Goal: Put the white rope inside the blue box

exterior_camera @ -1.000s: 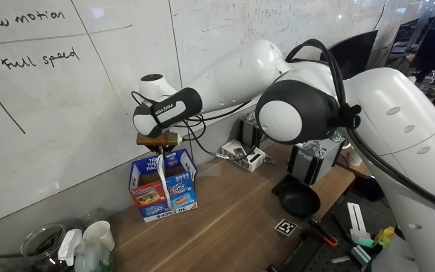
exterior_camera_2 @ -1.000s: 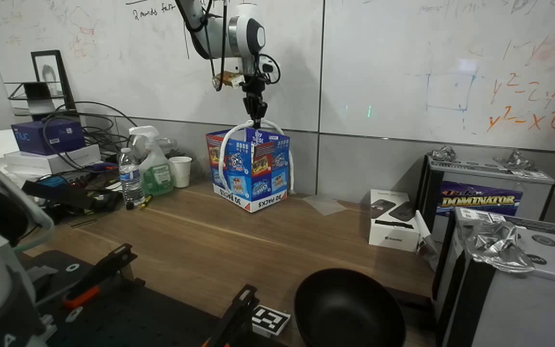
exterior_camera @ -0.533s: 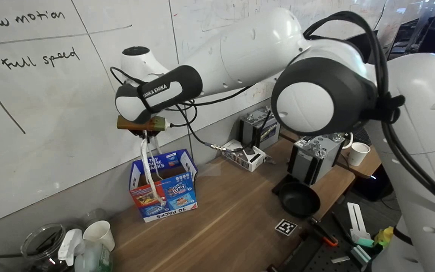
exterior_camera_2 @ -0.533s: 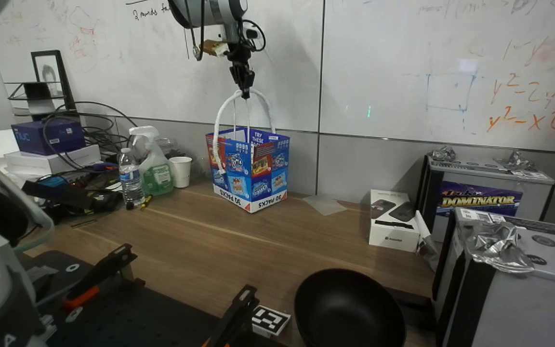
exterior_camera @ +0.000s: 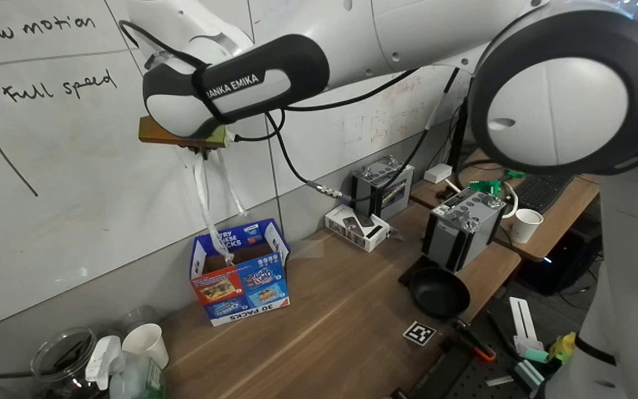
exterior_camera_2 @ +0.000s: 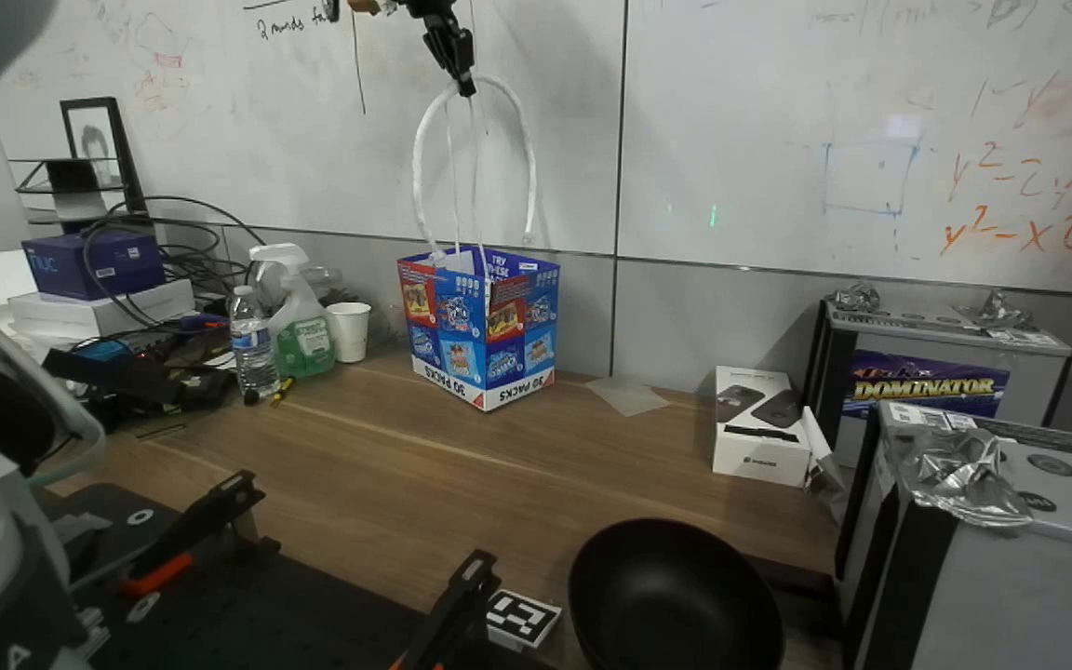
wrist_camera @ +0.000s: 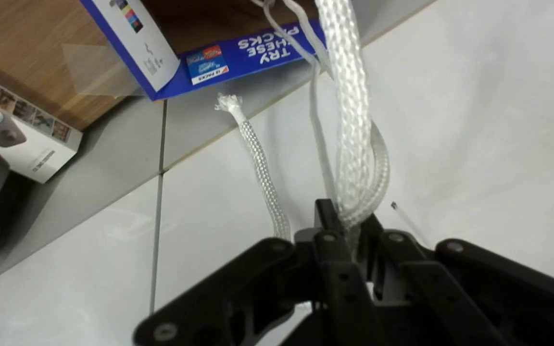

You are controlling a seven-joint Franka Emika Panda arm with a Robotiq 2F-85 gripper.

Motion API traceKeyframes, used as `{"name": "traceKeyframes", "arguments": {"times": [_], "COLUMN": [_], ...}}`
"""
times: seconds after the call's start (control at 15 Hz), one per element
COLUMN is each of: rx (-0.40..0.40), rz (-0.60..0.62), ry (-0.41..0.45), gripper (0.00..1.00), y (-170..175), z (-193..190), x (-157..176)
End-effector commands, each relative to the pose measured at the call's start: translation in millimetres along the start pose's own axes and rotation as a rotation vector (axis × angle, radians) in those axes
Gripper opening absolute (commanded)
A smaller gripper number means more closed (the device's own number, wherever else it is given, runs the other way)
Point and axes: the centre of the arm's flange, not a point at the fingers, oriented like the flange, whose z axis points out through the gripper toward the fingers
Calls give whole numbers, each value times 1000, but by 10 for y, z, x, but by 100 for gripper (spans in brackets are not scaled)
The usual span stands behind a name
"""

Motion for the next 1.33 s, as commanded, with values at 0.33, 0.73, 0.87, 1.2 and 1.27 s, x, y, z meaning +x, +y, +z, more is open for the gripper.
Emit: {"name": "traceKeyframes", "arguments": {"times": [0.33,0.73,0.87,1.2,1.27], "rx": [-49,-84,-87,-105,-107], "rz": [91,130,142,159,163], "ry": [76,20,-5,-61,-70], "gripper": [3,3,3,3,3], "y": [159,183,220,271,281], "z": [-364,-25,95,360,389], "x": [57,-94,-118,-198,-207]}}
